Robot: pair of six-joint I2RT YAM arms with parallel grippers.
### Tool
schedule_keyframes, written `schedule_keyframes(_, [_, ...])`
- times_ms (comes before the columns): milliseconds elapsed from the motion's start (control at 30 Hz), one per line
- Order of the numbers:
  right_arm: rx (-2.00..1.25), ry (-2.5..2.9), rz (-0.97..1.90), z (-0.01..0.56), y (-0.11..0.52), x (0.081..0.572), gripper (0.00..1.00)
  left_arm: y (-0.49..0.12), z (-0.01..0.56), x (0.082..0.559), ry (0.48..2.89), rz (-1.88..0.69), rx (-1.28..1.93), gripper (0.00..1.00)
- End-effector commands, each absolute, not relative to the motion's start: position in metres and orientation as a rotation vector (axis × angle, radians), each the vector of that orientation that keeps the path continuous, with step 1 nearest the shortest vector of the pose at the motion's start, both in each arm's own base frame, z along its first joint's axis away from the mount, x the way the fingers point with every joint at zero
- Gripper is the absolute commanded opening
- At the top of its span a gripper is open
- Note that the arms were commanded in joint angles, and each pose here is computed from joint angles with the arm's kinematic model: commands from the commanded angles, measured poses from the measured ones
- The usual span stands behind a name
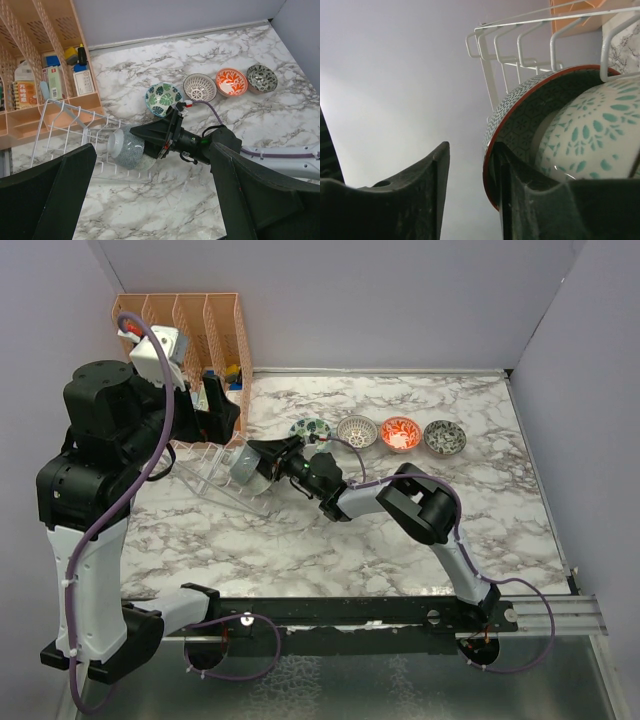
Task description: Load the bowls into the dish rack
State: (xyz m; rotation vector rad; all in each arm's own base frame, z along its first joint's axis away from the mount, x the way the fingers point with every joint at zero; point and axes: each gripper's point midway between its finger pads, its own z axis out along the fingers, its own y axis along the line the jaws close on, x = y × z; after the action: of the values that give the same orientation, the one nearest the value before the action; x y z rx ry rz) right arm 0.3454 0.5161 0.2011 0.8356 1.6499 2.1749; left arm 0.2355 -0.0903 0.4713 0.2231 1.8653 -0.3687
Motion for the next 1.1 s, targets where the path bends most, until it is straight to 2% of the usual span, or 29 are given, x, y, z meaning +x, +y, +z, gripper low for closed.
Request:
schedule_keyframes(0, [0.796, 1.689, 2.222, 0.221, 0.522, 0.330, 0.43, -0.087, 0.474, 0.236, 1.853, -0.337, 0.227, 0.99])
schedule_keyframes(267, [0.816, 1.837, 2.149, 0.213, 0.521, 0.321, 0.52, -0.084, 0.475, 0.237, 1.851, -0.314, 0.224, 0.99])
schedule_keyframes(1067, [0.820, 1.948, 2.073, 0.212, 0.514, 0.310, 0.53, -0.084, 0.475, 0.234, 1.847, -0.300, 0.234, 0.99])
